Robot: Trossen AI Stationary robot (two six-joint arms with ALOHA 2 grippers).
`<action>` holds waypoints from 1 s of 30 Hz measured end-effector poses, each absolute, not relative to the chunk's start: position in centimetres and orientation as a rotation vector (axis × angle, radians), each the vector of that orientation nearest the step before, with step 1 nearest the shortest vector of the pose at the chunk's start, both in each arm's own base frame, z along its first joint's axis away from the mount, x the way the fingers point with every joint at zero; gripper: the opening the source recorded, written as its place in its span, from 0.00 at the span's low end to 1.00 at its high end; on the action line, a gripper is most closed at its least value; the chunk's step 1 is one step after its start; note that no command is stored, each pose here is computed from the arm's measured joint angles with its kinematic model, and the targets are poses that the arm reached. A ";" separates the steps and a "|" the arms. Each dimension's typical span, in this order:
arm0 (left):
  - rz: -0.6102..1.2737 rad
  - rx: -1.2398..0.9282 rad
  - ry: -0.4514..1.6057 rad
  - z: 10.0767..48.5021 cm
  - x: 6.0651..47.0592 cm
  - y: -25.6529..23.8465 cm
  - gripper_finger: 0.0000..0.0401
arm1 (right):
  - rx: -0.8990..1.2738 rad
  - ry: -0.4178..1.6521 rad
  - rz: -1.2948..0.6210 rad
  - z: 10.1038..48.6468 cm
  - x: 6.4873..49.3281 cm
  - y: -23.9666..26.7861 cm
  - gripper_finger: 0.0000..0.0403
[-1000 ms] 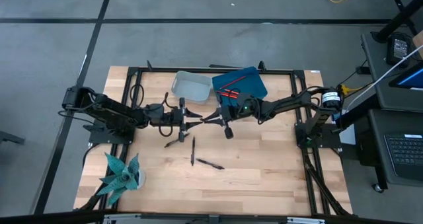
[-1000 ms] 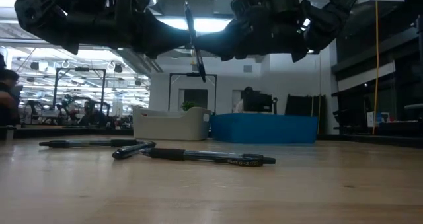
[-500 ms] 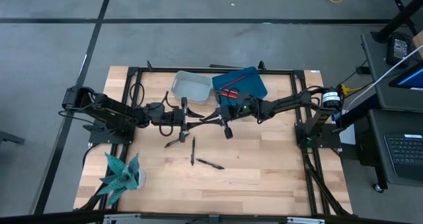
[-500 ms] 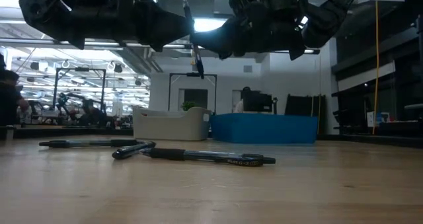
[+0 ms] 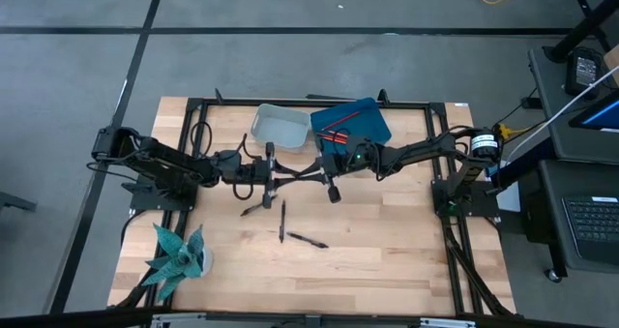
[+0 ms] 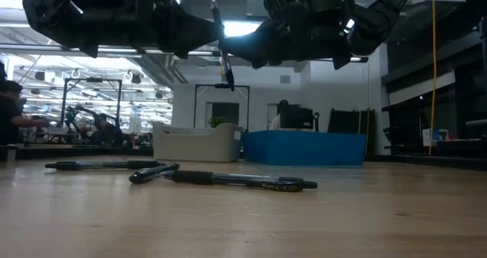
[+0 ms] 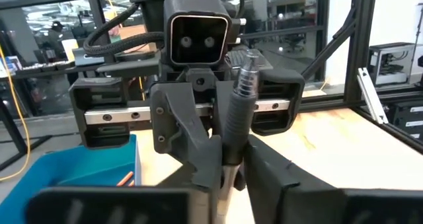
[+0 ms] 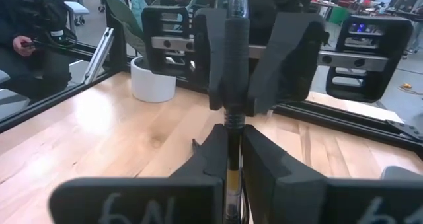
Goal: Sort pens & pencils
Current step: Put the black pen into the gray bin
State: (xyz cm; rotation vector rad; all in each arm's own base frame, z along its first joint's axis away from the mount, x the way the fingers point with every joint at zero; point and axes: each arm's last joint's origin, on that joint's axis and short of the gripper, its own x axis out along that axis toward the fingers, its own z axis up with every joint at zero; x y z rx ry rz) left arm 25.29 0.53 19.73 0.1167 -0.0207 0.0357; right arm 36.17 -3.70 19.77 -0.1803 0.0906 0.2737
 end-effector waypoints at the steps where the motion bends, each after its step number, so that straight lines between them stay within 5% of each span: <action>1: 0.037 0.120 -0.020 19.7 25.3 0.6 0.10 | -0.179 0.091 0.273 19.8 36.2 -3.7 0.07; 13: 0.044 0.120 0.000 19.5 25.3 0.8 0.06 | -0.167 0.129 0.273 19.5 36.1 -3.7 0.07; 23: 0.070 0.133 0.016 19.4 25.3 1.4 0.06 | -0.113 0.153 0.260 19.3 36.1 -3.7 0.40; 30: 0.126 0.138 0.062 19.0 25.1 2.8 0.06 | -0.102 0.253 0.152 18.5 35.8 -4.6 0.51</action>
